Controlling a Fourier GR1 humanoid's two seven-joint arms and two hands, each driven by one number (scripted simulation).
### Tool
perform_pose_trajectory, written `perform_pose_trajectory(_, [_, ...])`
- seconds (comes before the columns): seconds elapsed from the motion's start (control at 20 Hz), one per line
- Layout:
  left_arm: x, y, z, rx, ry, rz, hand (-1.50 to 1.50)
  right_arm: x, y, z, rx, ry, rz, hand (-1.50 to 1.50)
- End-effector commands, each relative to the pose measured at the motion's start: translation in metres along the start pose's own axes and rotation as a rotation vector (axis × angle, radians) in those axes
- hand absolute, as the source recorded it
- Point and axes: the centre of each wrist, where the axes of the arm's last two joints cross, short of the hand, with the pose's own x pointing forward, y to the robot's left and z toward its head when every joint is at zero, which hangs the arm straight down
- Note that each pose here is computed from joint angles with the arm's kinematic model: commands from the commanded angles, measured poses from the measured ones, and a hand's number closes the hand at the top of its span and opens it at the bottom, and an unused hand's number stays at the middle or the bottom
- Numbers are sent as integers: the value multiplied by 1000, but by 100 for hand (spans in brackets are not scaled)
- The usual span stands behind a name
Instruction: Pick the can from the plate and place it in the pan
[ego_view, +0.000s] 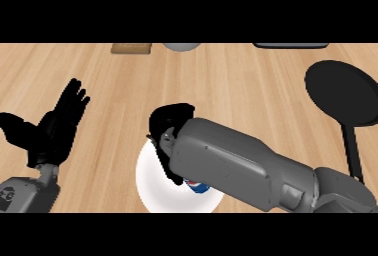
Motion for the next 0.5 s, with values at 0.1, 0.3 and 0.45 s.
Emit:
perform_pose_trajectory(0.1, [6, 7, 2, 0, -13, 4, 0, 18, 14, -11, 44, 290, 86, -150])
perform_pose_trajectory(0.3, [-5, 0, 3, 7, 0, -2, 0, 14, 15, -21, 47, 322, 78, -150])
perform_pose_trajectory(0.45, [-14, -3, 11, -18, 7, 16, 0, 13, 21, -25, 66, 319, 74, -150])
